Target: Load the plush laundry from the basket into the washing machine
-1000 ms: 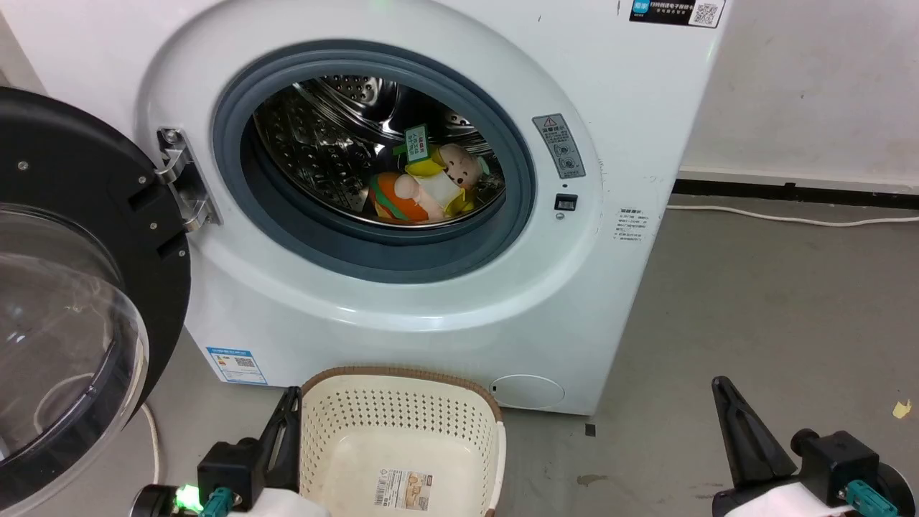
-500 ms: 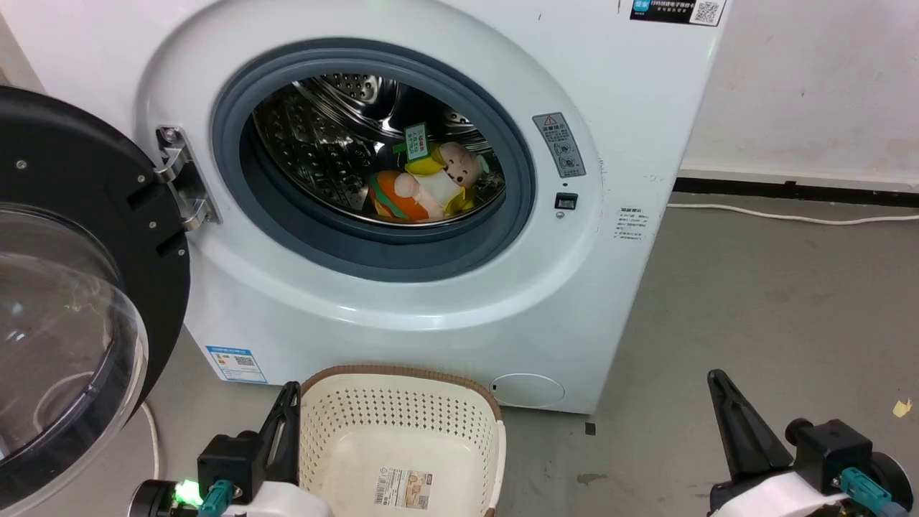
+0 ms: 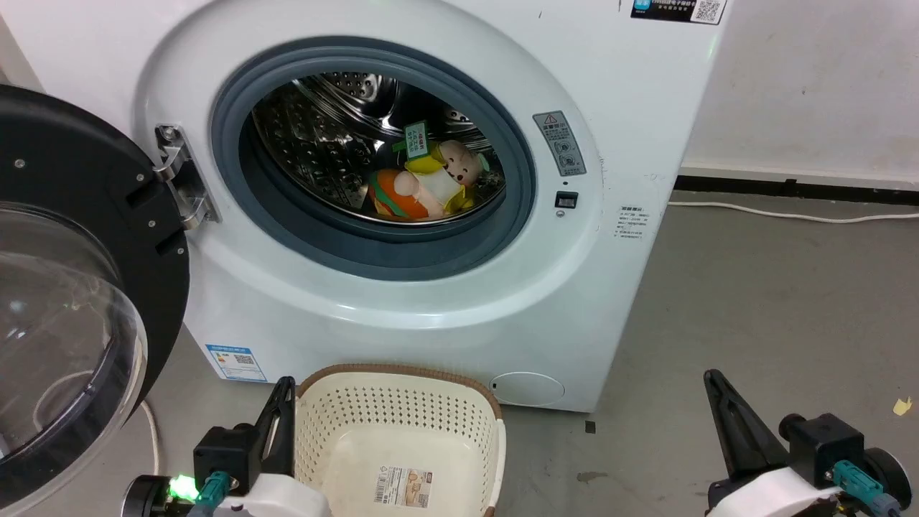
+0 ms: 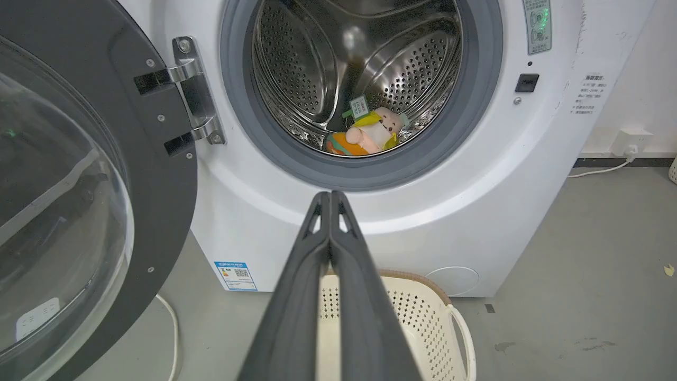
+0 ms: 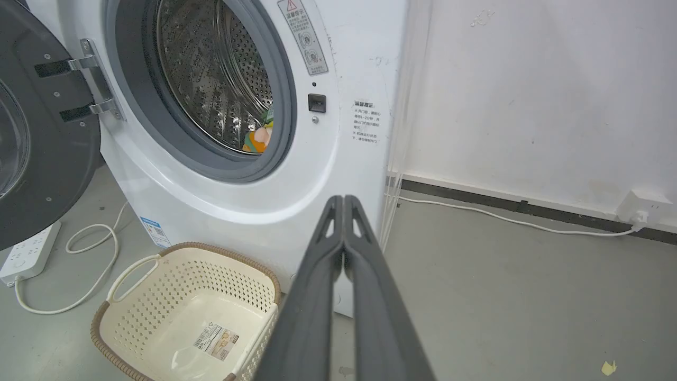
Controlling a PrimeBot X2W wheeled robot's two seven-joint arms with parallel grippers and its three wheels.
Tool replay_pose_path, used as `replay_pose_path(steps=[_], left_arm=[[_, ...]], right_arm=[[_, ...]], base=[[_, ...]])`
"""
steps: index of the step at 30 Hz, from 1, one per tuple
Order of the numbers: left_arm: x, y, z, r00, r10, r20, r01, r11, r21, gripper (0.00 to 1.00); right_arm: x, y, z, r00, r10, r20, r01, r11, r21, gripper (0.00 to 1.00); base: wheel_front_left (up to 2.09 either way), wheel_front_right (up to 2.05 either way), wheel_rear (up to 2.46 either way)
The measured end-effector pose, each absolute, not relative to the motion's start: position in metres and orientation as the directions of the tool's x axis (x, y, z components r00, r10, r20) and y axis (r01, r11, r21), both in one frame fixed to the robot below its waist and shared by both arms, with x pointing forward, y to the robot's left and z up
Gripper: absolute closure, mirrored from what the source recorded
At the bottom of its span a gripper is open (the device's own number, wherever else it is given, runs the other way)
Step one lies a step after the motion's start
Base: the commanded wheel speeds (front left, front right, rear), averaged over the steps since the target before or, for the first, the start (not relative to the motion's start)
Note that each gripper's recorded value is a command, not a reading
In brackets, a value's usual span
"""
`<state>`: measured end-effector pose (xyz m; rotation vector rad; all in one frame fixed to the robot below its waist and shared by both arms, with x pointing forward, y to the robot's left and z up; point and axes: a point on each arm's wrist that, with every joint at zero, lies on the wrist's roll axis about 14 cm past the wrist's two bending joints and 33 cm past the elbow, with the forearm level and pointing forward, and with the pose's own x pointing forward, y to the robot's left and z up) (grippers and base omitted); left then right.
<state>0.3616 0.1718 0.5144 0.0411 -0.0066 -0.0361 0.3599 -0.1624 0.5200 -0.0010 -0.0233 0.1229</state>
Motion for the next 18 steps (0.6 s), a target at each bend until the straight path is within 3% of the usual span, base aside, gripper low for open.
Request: replay_pose_path(steps=[18], left_arm=[[0.3666, 0.1732, 0.5195, 1.000, -0.023, 0.001, 0.023, 0.999, 0.040, 1.00]], right_arm=[[0.3641, -0.1612, 0.5207, 0.992, 0.126, 0.003, -0.126, 0.992, -0.019, 1.00]], base=[[0.00, 0.00, 0.00]])
